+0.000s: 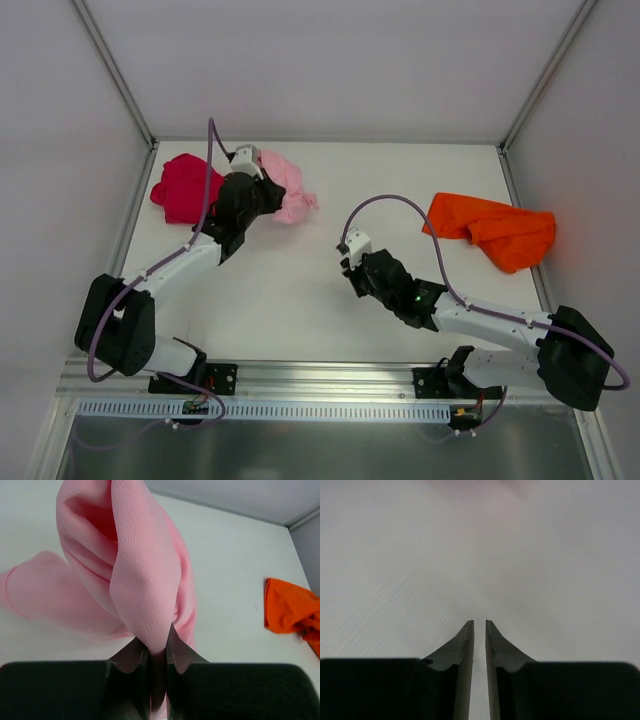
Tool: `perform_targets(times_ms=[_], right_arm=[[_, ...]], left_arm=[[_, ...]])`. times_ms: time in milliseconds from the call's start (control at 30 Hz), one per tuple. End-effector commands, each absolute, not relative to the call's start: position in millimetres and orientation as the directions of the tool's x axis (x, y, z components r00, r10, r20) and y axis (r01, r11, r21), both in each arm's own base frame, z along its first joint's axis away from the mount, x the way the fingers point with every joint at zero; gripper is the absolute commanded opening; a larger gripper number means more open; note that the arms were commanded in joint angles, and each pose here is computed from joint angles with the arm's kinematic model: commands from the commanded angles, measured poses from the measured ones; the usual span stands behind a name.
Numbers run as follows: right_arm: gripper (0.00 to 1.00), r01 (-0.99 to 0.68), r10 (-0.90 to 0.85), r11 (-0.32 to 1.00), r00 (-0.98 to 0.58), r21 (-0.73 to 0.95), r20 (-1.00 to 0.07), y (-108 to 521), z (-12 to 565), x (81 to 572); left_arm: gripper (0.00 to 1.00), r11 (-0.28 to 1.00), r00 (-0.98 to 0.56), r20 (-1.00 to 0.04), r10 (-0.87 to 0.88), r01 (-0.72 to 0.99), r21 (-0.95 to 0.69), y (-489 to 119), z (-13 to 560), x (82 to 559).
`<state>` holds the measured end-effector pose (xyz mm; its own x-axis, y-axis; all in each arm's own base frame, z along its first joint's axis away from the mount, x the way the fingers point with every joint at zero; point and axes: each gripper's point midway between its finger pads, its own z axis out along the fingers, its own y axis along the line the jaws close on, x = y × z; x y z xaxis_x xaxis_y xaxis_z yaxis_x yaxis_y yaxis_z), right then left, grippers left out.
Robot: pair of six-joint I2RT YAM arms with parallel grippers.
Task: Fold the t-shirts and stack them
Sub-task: Put the neatly folded tshirt into the corner of the board with the left arm
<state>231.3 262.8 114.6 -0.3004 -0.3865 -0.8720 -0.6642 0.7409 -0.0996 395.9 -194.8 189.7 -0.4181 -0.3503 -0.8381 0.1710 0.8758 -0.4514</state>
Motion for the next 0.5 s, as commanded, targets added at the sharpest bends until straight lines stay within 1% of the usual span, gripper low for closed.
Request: perform_targets(times_ms=[0,167,200,233,300,400,433,467], right_arm=[[0.18,-0.661,-0.319,0.748,-0.273,-0.064,-0.908,271.3,126.9,232.5],[0.18,-0.659,-0.308,0.749,-0.259,-0.066,-0.915,267.6,127.4,230.9],[0.18,-0.661,-0.312,0.747,-0.259,-0.068,-0.914,267.7,126.3,230.4],[0.18,-0.664,-0.311,0.745,-0.258,-0.066,-0.915,268.6,127.2,230.1],[0.18,-0.67,-0.308,0.739,-0.256,-0.061,-0.916,270.1,127.3,229.2],[0.18,-0.673,-0.301,0.738,-0.255,-0.055,-0.919,270.6,125.6,228.4],[0.18,-0.675,-0.301,0.736,-0.255,-0.054,-0.919,270.8,124.3,227.9],[0.18,-0.675,-0.308,0.736,-0.262,-0.055,-0.915,269.7,118.6,227.1]], left_arm=[[0.0,0.946,-0.411,-0.878,-0.245,0.096,-0.309,-174.5,191.5,414.1],[0.0,0.974,-0.385,-0.906,-0.177,0.063,-0.217,-161.0,213.0,433.9],[0.0,0.979,-0.397,-0.904,-0.16,0.056,-0.198,-157.9,209.4,437.8],[0.0,0.979,-0.383,-0.909,-0.163,0.052,-0.198,-156.8,220.0,444.2],[0.0,0.983,-0.413,-0.899,-0.146,0.04,-0.178,-149.8,213.3,450.9],[0.0,0.984,-0.419,-0.895,-0.15,0.026,-0.177,-143.1,216.8,465.4],[0.0,0.983,-0.399,-0.903,-0.157,0.026,-0.182,-144.3,226.8,472.5],[0.0,0.986,-0.43,-0.891,-0.143,0.017,-0.167,-143.0,215.9,474.7]])
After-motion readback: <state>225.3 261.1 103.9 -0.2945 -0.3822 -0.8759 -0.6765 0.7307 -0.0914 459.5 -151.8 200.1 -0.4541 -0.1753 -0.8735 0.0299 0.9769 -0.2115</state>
